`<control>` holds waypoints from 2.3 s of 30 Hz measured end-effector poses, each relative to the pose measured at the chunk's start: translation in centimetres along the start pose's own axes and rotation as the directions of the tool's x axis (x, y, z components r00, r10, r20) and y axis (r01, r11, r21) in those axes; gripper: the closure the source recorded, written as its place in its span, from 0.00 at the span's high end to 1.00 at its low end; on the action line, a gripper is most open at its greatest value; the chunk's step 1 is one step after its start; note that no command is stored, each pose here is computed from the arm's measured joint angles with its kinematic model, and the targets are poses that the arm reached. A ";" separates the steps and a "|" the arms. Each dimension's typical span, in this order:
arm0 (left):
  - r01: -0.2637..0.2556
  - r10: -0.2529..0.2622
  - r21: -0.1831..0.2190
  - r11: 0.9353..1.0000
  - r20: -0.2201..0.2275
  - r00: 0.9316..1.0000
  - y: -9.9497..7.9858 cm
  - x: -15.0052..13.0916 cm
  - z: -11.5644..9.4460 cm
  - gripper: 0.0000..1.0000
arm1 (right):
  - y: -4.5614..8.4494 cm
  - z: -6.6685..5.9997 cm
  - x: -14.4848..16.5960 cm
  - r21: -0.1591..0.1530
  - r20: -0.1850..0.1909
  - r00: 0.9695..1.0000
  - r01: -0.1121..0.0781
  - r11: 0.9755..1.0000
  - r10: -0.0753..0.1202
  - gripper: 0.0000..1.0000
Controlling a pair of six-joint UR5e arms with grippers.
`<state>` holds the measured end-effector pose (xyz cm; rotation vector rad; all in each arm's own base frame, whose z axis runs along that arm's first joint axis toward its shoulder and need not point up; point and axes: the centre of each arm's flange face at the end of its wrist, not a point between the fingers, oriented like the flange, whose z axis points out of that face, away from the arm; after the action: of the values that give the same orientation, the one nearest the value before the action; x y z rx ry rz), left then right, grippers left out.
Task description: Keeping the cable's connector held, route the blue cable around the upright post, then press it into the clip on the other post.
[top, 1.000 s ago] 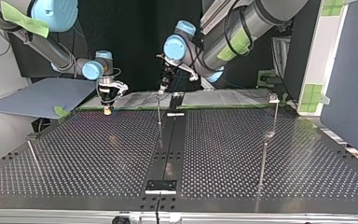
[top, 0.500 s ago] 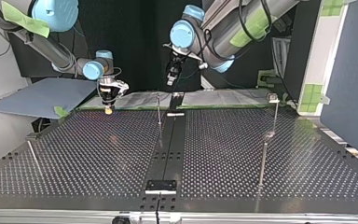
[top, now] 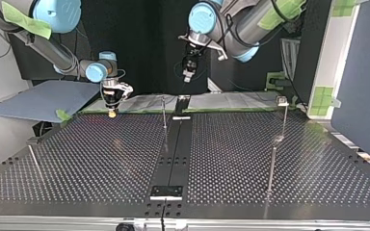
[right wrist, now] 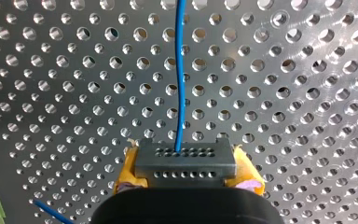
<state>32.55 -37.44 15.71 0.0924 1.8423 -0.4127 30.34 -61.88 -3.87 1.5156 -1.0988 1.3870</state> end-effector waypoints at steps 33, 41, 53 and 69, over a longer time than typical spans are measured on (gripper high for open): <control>0.016 -0.014 -0.028 0.999 0.064 0.998 1.4 -3.6 -6.1 0.90 | 0.0 -0.2 -0.3 0.003 0.015 1.000 -0.001 1.000 0.001 0.00; 0.016 -0.014 -0.028 0.999 0.064 0.998 1.4 -3.6 -6.1 0.90 | 0.0 -0.2 -0.3 0.003 0.015 1.000 -0.001 1.000 0.001 0.00; 0.016 -0.014 -0.028 0.999 0.064 0.998 1.4 -3.6 -6.1 0.90 | 0.0 -0.2 -0.3 0.003 0.015 1.000 -0.001 1.000 0.001 0.00; 0.016 -0.014 -0.028 0.999 0.064 0.998 1.4 -3.6 -6.1 0.90 | 0.0 -0.2 -0.3 0.003 0.015 1.000 -0.001 1.000 0.001 0.00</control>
<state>28.47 -33.62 20.30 0.0458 1.7863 -0.3955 30.29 -61.69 -4.18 1.5306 -1.1070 1.3805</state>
